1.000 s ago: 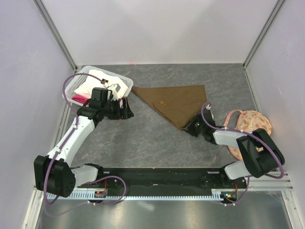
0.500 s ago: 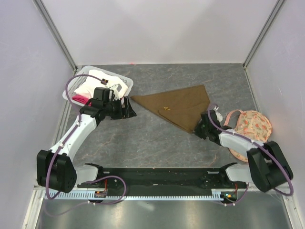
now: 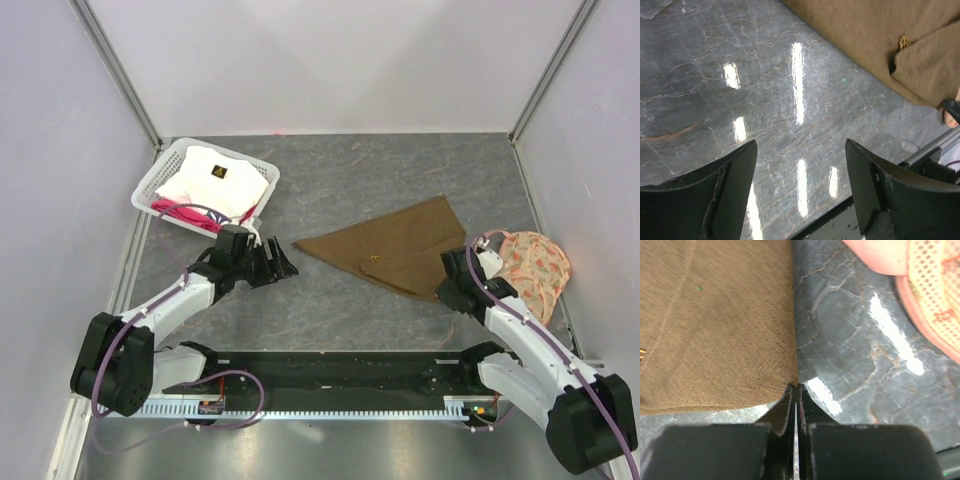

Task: Fold the napkin, place the utensils inside, and roll it up
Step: Fold the napkin

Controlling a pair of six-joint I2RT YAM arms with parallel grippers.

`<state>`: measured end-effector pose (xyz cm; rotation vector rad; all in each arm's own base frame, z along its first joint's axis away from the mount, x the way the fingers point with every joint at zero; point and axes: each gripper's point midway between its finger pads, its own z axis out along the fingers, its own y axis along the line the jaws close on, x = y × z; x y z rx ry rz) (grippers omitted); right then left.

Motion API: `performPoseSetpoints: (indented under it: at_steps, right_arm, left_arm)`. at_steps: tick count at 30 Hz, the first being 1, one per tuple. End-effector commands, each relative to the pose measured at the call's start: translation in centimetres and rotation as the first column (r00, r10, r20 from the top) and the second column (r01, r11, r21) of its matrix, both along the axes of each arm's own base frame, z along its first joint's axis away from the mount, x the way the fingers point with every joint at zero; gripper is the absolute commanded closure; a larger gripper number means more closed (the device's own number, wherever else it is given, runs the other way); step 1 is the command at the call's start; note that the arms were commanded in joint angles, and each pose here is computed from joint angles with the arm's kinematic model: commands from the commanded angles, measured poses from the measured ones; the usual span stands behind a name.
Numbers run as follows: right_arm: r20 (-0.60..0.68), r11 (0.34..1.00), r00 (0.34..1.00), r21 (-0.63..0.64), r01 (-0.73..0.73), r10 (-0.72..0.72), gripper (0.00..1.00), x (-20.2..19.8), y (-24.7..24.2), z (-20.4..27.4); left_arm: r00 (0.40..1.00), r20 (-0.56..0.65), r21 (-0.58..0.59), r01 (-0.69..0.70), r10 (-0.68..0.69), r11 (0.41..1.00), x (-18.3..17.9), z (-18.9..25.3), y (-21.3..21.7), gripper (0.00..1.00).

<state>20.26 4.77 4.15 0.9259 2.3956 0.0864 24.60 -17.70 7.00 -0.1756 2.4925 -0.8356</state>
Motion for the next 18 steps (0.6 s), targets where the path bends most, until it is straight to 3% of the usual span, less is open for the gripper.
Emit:
performPoseSetpoints:
  at_steps: [1,3,4,7,11,18]
  right_arm:
    - [-0.022,0.999,0.999,-0.032,0.027,-0.028,1.0,-1.4,-1.2,0.0]
    - [-0.029,0.999,0.999,-0.034,0.012,-0.013,0.91,-1.5,-1.0,-0.1]
    - [-0.034,0.999,0.999,-0.045,-0.005,0.003,0.73,-1.5,-1.1,-0.1]
    - [-0.048,0.998,0.999,-0.064,-0.02,0.017,0.4,-1.5,-1.3,0.4]
    - [0.005,0.997,1.0,-0.072,-0.018,0.018,0.3,-0.5,-1.3,2.5]
    - [0.091,0.996,0.995,-0.081,-0.041,0.048,0.28,1.5,-1.1,5.7]
  left_arm:
    - [0.983,0.104,-0.113,-0.137,0.149,0.984,2.3,1.3,-0.8,0.23]
    - [0.975,0.139,-0.145,-0.152,0.172,0.978,3.0,1.6,-1.2,0.24]
    - [0.971,0.124,-0.146,-0.186,0.204,0.972,3.0,0.9,-1.0,0.24]
    - [0.959,0.116,-0.183,-0.237,0.26,0.954,3.9,0.4,-1.2,0.26]
    - [0.948,0.076,-0.198,-0.291,0.311,0.936,5.0,-0.8,-1.6,0.27]
    - [0.92,0.044,-0.197,-0.374,0.39,0.906,7.4,-2.5,-2.4,0.33]
